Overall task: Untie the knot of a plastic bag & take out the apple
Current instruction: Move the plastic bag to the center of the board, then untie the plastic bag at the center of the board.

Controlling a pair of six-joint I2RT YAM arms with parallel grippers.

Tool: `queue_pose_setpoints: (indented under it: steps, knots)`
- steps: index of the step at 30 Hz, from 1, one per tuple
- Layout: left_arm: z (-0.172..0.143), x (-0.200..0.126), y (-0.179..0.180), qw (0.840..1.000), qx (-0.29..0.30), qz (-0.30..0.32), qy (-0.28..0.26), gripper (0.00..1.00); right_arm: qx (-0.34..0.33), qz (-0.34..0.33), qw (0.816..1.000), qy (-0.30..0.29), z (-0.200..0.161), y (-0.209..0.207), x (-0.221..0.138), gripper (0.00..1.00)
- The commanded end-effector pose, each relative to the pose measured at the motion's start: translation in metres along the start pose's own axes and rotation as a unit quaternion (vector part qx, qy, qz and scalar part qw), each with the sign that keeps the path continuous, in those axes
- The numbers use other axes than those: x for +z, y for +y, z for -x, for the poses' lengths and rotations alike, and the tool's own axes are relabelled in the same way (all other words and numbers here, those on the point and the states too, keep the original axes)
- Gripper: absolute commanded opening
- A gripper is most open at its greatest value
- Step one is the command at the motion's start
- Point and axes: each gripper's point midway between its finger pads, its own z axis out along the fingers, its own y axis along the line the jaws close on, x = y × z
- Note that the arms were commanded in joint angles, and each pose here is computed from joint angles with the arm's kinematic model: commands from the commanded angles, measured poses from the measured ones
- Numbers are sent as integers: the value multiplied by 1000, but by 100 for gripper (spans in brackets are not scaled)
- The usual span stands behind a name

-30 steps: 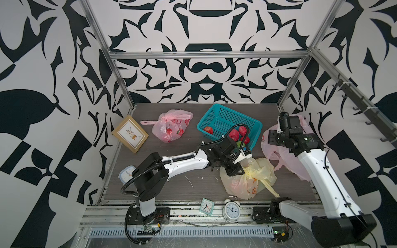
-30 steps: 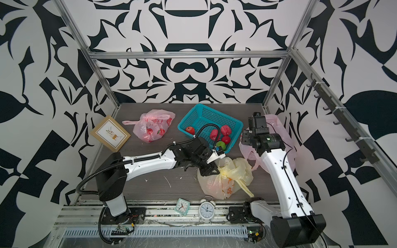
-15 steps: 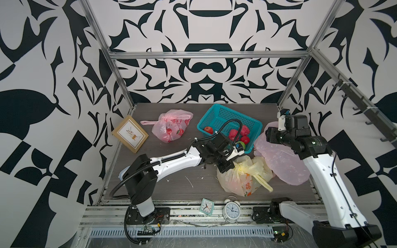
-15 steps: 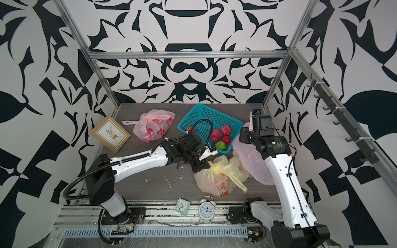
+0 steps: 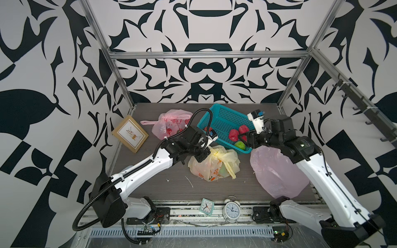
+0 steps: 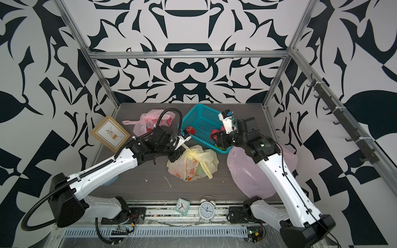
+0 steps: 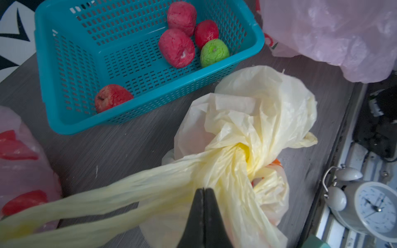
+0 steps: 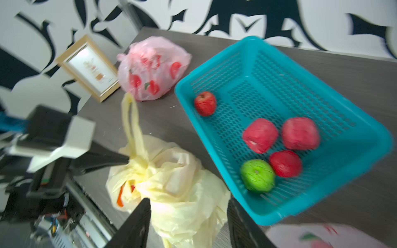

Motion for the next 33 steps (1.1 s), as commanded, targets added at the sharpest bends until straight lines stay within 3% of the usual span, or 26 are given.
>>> queue_pose_setpoints:
  steps: [1,4,9,18,27,33]
  knots:
    - [-6,-16,30,998,1,62,-20,0,-56,32,997,51,-16,22,43,58]
    - [-9,-28,46,995,-19,80,-47,0,-74,48,993,83,-32,31,72,58]
    - [-9,-35,52,994,-30,73,-73,0,-92,60,991,71,-34,35,93,63]
    - [-9,-16,50,997,-34,50,-54,0,-138,76,987,-35,6,58,80,65]
    - [-3,-18,51,996,-28,50,-65,0,-188,74,977,71,-13,51,108,66]
    - [-2,-20,48,996,-28,43,-67,0,-207,66,972,85,-14,47,125,64]
